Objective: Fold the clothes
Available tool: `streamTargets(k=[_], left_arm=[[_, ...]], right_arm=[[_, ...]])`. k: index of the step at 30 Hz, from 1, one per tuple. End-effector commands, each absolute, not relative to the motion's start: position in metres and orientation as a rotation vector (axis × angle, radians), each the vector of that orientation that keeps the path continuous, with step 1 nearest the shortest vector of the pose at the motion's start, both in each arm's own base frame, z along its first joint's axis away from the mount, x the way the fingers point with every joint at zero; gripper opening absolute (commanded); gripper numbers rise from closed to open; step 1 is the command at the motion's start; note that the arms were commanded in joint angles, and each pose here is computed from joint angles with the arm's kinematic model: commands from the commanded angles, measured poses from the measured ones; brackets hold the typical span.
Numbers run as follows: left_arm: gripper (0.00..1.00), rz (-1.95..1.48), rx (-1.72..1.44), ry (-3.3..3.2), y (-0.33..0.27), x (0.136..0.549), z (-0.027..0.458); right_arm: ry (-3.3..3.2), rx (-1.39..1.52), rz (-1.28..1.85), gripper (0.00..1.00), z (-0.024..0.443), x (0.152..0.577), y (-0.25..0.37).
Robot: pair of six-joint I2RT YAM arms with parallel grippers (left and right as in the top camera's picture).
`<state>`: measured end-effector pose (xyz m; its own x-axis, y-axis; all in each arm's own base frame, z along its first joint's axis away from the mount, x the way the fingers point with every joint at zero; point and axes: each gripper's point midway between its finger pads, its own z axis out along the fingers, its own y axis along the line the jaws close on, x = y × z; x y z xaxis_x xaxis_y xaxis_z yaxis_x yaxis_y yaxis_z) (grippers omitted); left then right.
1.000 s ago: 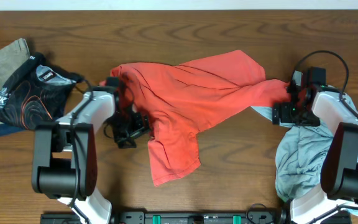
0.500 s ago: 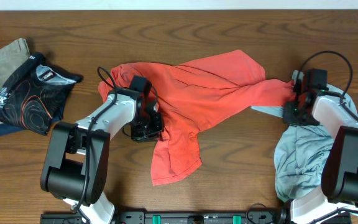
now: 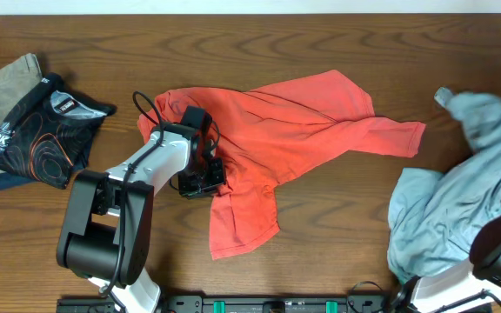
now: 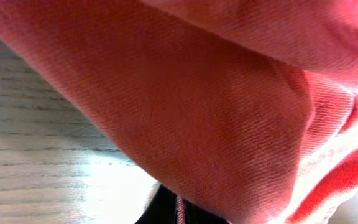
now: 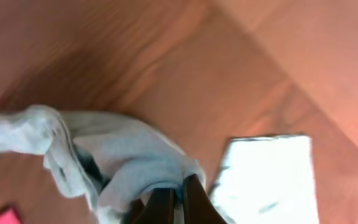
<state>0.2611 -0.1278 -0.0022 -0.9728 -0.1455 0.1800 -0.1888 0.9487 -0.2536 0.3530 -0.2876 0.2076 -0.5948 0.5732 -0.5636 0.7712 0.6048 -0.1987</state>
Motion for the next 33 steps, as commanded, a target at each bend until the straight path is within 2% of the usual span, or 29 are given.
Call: streamTargets(k=[1, 2, 3, 4, 5, 9, 15, 17, 19, 20, 33], left_arm=[[0.06, 0.369, 0.276, -2.94, -0.122, 0.259, -0.005], [0.06, 0.369, 0.276, -2.94, -0.122, 0.259, -0.005], [0.06, 0.37, 0.276, -2.94, -0.123, 0.259, -0.005], [0.06, 0.37, 0.276, -2.94, -0.123, 0.259, -0.005], [0.06, 0.37, 0.276, -2.94, -0.123, 0.259, -0.005], [0.07, 0.37, 0.276, -2.94, -0.123, 0.259, -0.005], [0.06, 0.37, 0.276, -2.94, -0.123, 0.259, -0.005], [0.06, 0.37, 0.276, -2.94, -0.123, 0.259, -0.005], [0.06, 0.37, 0.276, -2.94, -0.123, 0.259, -0.005], [0.06, 0.37, 0.276, -2.94, -0.123, 0.259, -0.005], [0.06, 0.371, 0.276, -2.94, -0.123, 0.259, -0.005]], right_arm=[[2.292, 1.231, -0.538, 0.32, 0.218, 0.337, -0.305], [2.304, 1.223, -0.438, 0.48, 0.215, 0.341, -0.3], [2.317, 1.207, -0.338, 0.57, 0.212, 0.347, -0.293], [2.336, 1.166, -0.212, 0.64, 0.209, 0.356, -0.282], [2.362, 1.092, -0.086, 0.65, 0.209, 0.366, -0.267], [2.44, 0.775, 0.265, 0.63, 0.213, 0.394, -0.206], [2.663, 0.598, 0.328, 0.61, 0.185, 0.385, -0.14], [2.78, 0.588, 0.362, 0.55, 0.168, 0.368, -0.115], [2.907, 0.588, 0.369, 0.44, 0.15, 0.346, -0.096], [2.966, 0.586, 0.364, 0.42, 0.14, 0.335, -0.089], [3.303, 0.781, 0.427, 0.44, 0.026, 0.229, -0.045]])
